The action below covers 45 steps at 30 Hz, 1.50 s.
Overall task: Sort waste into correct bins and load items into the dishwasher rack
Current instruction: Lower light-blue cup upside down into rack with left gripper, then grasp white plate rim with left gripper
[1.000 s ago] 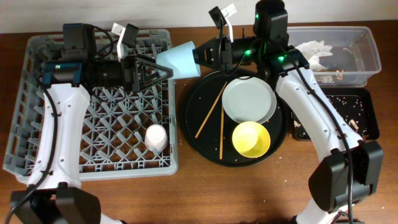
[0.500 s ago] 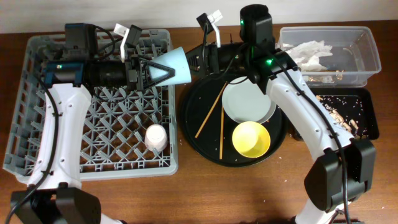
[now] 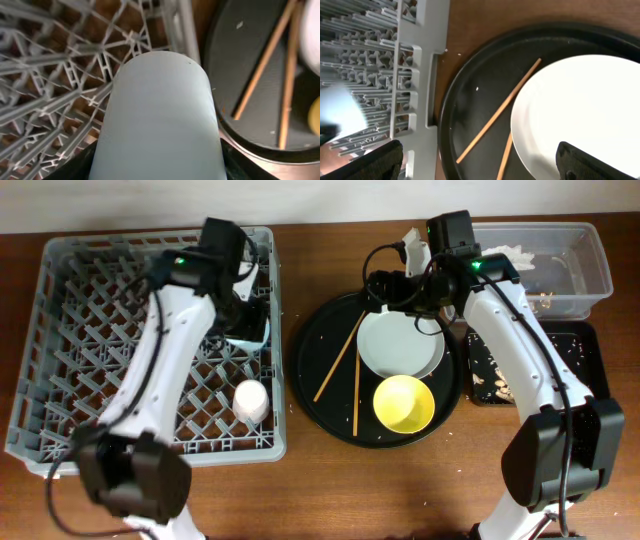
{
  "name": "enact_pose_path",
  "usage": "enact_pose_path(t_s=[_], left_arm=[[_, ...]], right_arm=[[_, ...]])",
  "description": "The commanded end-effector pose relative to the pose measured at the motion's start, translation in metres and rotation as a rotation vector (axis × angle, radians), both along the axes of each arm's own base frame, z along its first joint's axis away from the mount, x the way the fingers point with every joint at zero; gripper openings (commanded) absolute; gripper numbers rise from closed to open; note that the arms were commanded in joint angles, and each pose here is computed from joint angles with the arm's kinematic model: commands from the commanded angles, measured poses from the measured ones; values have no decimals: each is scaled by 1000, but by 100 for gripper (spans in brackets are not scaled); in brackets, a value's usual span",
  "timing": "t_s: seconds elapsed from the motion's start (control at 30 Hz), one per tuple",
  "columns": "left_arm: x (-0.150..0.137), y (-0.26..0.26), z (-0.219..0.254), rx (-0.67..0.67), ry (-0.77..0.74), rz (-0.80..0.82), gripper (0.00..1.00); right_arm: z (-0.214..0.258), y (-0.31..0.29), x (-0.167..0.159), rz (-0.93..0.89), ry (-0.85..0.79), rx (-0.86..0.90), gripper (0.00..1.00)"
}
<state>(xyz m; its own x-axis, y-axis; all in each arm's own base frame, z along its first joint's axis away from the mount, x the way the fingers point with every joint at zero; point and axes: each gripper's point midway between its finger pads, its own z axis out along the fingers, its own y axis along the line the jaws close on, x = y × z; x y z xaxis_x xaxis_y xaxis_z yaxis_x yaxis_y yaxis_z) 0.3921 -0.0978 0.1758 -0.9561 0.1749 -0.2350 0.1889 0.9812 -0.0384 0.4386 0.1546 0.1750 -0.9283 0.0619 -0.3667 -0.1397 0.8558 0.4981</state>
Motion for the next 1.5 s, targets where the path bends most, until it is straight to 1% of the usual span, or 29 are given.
enact_pose_path(t_s=[0.0,0.13,0.2,0.23,0.27,0.3,0.4,0.43,0.47,0.5,0.53,0.6,0.63,0.67,0.73,0.8,0.87,0.97,1.0,1.07,1.1,1.13,1.2,1.23,1.27,1.3,1.33,1.4,1.47], left_arm=[[6,5,-42,57,103,23,58],[8,8,-72,92,169,25,59],[9,13,-73,123,165,30,59],[9,13,-74,122,165,30,77],[9,13,-73,122,164,29,93],[9,13,-73,122,164,26,99],[14,8,-68,96,146,18,99],[19,1,-58,58,126,13,99],[25,-8,-44,11,98,6,99],[30,-24,-22,-66,65,-32,99],[29,-38,-11,-106,49,-94,99],[27,-56,-6,-114,35,-135,99],[26,-61,-6,-115,34,-144,99],[31,-66,-4,-124,6,-148,99],[43,-69,0,-135,-44,-148,99],[50,-69,2,-144,-70,-133,99],[51,-67,2,-147,-68,-118,99],[47,-77,2,-150,-66,-139,99],[44,-85,2,-159,-59,-121,99],[42,-95,2,-171,-60,-110,99],[40,-106,-1,-178,-55,-107,99],[40,-109,-3,-187,-47,-77,99],[45,-113,-19,-237,17,135,99],[47,-121,-26,-279,43,160,99],[49,-135,-31,-343,64,139,97],[52,-154,-36,-416,85,106,93],[54,-167,-46,-443,98,97,84],[58,-193,-71,-459,111,108,76],[48,-221,-98,-436,134,58,72]], right_arm=[[-2,-6,1,-8,-5,-33,98],[-2,-7,1,-7,0,-33,98],[-3,-7,0,-7,3,-34,98],[-3,-7,0,-7,3,-34,98],[-3,-7,0,-7,3,-34,98],[-3,-7,0,-7,2,-34,98],[-2,-7,0,10,-10,-42,100],[-2,-7,0,10,-11,-42,93],[-4,-15,1,-12,-5,-69,90],[-5,-43,-2,-82,26,-152,89],[-7,-65,-6,-139,60,-215,89],[-16,-94,-20,-216,147,-274,87],[-18,-92,-24,-210,162,-276,80],[-18,-77,-24,-173,142,-306,72],[-26,-54,-20,-143,88,-438,69],[-40,-23,-23,-73,82,-471,68],[-49,-17,-25,-100,109,-476,68],[-51,-25,-27,-116,122,-507,66],[-51,-27,-26,-146,134,-490,66],[-51,-31,-25,-157,137,-489,65],[-51,-30,-23,-158,142,-456,64],[-50,-30,-22,-164,138,-452,63],[-49,-54,-17,-293,180,-415,63],[-47,-64,-16,-318,200,-381,63],[-45,-78,-16,-348,221,-349,63],[-41,-105,-19,-407,254,-320,63],[-39,-131,-23,-464,289,-298,63],[-41,-173,-36,-547,355,-296,63],[-43,-185,-41,-566,372,-305,63]])
